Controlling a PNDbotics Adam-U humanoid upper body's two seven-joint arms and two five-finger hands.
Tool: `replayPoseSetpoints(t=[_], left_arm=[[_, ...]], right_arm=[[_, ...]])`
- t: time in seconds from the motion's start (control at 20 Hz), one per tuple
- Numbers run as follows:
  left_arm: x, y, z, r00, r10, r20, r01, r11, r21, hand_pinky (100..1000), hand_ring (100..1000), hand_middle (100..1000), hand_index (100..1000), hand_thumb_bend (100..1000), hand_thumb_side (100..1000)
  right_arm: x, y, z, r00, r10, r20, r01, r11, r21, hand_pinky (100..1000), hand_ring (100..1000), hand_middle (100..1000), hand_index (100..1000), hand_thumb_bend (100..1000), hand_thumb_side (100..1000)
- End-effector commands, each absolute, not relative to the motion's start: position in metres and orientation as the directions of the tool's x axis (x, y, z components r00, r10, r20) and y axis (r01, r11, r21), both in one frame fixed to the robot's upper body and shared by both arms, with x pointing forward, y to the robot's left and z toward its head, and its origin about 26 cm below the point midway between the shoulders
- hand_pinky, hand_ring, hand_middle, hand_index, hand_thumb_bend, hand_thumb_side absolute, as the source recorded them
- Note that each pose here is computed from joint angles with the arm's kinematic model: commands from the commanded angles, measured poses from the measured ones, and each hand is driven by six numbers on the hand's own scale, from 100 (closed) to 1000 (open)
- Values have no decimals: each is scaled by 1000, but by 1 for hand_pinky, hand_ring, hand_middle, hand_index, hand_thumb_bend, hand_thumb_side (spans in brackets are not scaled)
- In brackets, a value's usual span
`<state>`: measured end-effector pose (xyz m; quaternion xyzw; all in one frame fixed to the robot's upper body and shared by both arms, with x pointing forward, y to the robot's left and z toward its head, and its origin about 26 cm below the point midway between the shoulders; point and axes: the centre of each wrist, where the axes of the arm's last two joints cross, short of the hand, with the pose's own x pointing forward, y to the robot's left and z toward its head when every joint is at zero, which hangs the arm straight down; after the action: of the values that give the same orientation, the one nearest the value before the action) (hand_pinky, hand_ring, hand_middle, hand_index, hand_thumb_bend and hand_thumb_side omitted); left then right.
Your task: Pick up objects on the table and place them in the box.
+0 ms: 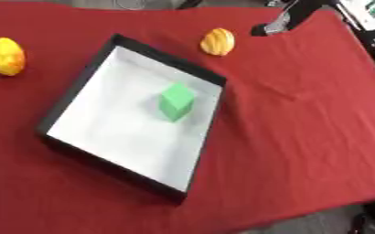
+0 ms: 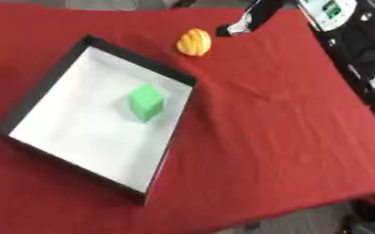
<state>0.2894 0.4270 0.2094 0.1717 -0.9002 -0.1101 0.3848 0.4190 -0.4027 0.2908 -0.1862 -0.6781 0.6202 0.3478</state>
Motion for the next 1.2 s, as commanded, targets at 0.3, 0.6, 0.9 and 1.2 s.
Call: replayPoseSetpoints(t=[0.3,0.6,0.9,1.2], left_arm=[[292,409,236,-728,-354,587,-193,928,320,896,651,760,841,100,758],[288,389,240,-772,-301,559,-158,944,290,896,652,759,841,100,756],[284,377,244,-793,-273,544,-133,950,284,895,646,756,841,100,757],[283,375,244,-796,-274,539,-135,949,283,895,644,754,840,100,760]], right_arm=[[405,-443,309,-724,676,137,-138,52,-989,961,950,840,917,392,202],[395,-461,312,-720,682,131,-117,66,-991,965,952,848,920,384,186],[391,-476,305,-679,722,134,-131,60,-989,962,952,848,919,396,199],[390,-487,295,-638,759,133,-136,59,-989,963,953,853,919,394,195]])
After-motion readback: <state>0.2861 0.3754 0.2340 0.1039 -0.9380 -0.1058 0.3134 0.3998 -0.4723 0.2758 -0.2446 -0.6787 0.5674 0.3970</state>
